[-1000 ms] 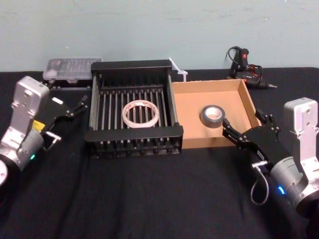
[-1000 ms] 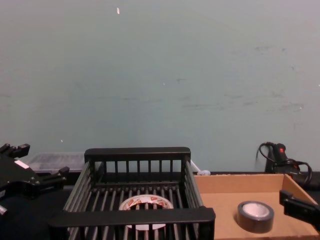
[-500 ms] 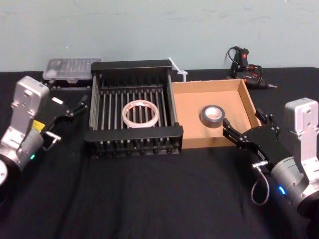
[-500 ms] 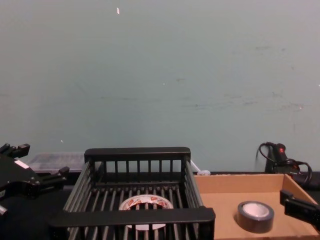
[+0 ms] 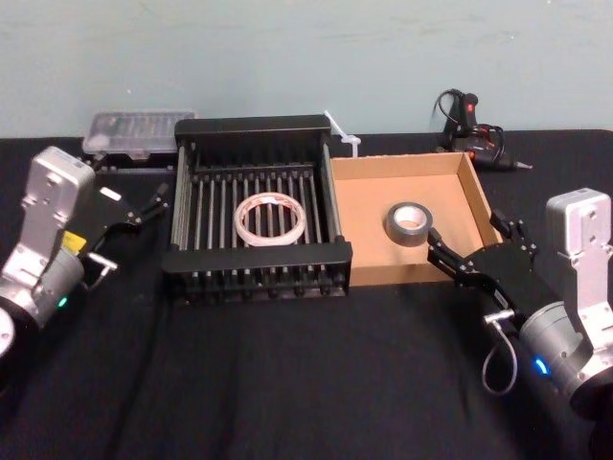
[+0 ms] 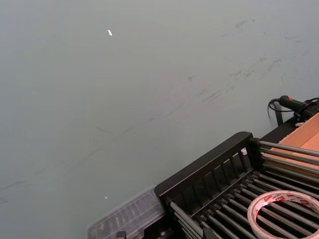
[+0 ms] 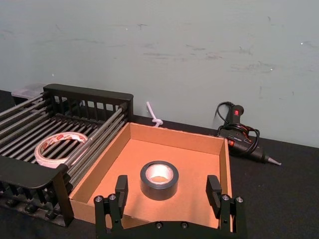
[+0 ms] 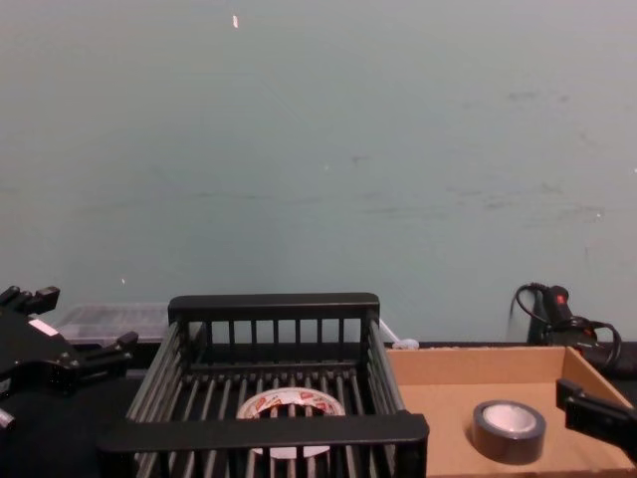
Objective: Pick up the white tape and place it into the black box , Pick up the silver tape and place it into the brown box.
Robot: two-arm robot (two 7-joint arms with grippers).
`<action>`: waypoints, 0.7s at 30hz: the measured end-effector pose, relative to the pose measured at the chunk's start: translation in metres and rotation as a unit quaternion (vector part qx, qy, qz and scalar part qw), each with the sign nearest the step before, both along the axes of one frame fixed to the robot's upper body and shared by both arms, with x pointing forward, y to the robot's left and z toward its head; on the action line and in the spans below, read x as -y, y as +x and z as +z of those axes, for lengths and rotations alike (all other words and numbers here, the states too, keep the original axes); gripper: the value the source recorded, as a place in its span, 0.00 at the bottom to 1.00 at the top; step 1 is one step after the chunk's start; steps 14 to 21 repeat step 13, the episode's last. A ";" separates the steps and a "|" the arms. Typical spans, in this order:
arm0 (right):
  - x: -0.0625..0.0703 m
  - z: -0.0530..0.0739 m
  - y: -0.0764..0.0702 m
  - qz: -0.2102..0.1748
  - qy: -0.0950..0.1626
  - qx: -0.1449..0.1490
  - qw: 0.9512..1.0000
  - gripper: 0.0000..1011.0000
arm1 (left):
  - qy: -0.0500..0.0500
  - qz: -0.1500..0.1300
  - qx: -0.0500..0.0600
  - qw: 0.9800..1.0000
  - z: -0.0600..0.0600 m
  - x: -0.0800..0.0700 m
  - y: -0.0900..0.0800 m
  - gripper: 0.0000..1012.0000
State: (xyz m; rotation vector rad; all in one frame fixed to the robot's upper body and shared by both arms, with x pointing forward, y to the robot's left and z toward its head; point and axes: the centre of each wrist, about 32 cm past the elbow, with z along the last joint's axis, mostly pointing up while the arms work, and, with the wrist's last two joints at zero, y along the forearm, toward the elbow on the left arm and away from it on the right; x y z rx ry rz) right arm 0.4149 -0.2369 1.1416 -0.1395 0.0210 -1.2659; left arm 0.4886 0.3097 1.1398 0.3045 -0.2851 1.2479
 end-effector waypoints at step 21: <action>0.000 0.000 0.000 0.000 0.000 -0.001 1.000 0.99 | 0.000 0.000 0.000 1.000 0.000 0.000 0.000 0.99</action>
